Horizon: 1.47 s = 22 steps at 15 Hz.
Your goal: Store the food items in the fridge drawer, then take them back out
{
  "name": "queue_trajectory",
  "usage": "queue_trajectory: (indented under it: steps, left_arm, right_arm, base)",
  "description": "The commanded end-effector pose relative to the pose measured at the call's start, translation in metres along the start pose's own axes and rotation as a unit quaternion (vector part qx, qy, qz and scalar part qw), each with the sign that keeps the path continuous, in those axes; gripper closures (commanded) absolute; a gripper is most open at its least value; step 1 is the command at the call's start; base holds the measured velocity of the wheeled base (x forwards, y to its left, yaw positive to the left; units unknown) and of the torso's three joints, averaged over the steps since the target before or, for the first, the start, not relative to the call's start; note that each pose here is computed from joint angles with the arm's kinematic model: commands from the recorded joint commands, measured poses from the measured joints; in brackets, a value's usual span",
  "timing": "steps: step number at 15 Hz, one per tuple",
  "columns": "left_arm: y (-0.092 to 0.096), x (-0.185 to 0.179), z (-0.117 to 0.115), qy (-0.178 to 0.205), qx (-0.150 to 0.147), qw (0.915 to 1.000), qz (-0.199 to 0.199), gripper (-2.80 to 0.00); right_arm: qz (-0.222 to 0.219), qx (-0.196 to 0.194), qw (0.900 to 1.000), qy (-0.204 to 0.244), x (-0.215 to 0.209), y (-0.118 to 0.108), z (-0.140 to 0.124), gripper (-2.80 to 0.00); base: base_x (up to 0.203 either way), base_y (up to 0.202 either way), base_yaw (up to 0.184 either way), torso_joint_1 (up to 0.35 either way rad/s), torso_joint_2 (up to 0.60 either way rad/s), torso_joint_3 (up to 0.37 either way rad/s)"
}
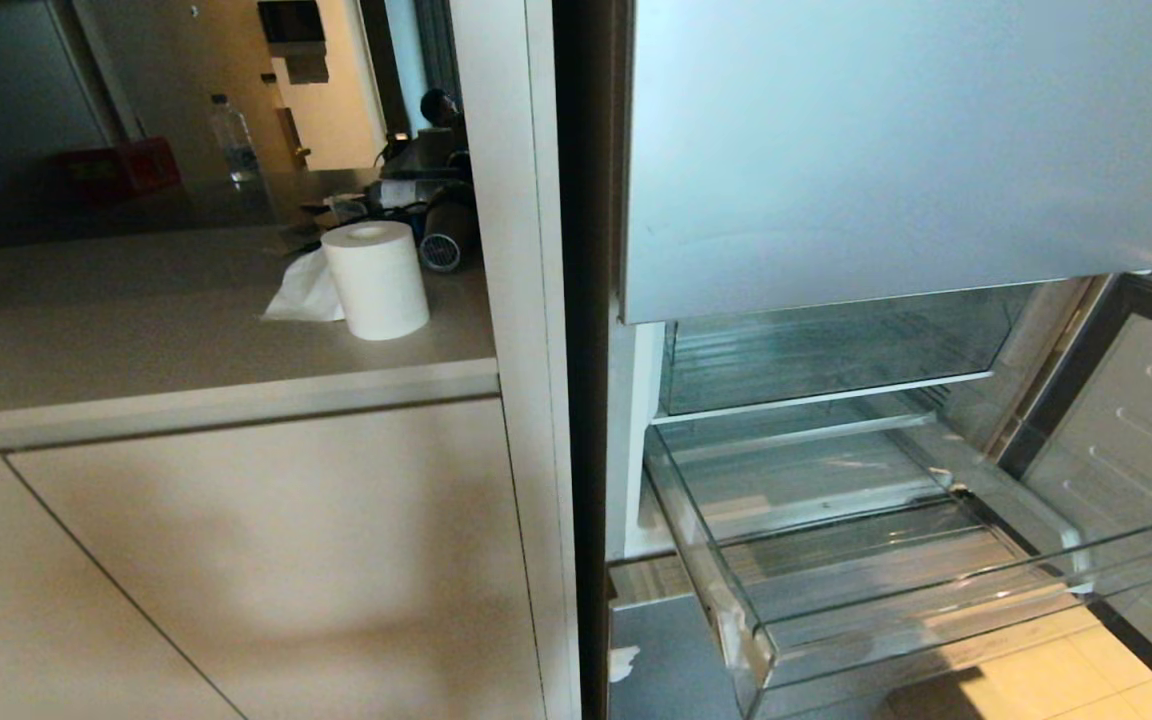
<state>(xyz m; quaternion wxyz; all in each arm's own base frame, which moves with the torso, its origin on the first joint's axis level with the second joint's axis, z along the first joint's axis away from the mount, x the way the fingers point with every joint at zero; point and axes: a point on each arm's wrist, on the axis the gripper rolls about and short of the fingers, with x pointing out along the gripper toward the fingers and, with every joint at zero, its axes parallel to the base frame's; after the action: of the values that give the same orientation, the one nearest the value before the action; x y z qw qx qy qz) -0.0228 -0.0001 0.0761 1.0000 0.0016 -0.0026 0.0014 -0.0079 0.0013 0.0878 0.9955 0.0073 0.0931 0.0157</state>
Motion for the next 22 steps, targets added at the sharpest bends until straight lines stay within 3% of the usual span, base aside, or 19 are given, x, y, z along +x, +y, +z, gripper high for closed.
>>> queue_trajectory:
  steps: [1,4,15,22]
  left_arm:
    - [0.0,0.0,-0.0004,0.0,0.0,1.0,0.0,0.0]
    - [0.0,-0.0001,-0.0004,-0.001,0.0,1.0,0.0,0.0]
    - [0.0,0.0,-0.0004,0.0,0.0,1.0,0.0,0.0]
    - [0.0,0.0,-0.0004,0.0,0.0,1.0,0.0,0.0]
  right_arm:
    - [-0.017,-0.017,0.999,-0.029,-0.0047,-0.0007,-0.0063,0.0]
    - [-0.023,-0.055,0.994,-0.09,-0.0128,-0.001,-0.0149,0.0]
    - [-0.024,-0.044,0.995,-0.088,-0.0122,-0.0012,-0.0156,0.0]
    - [-0.025,-0.023,0.995,-0.089,-0.0121,-0.0013,-0.0157,0.0]
  base:
    - [0.0,0.0,0.0,0.0,0.0,0.0]
    - [0.0,0.0,0.0,0.0,0.0,0.0]
    - [0.0,0.0,-0.006,0.0,0.0,0.0]
    - [0.0,0.007,-0.169,0.005,0.0,0.005]
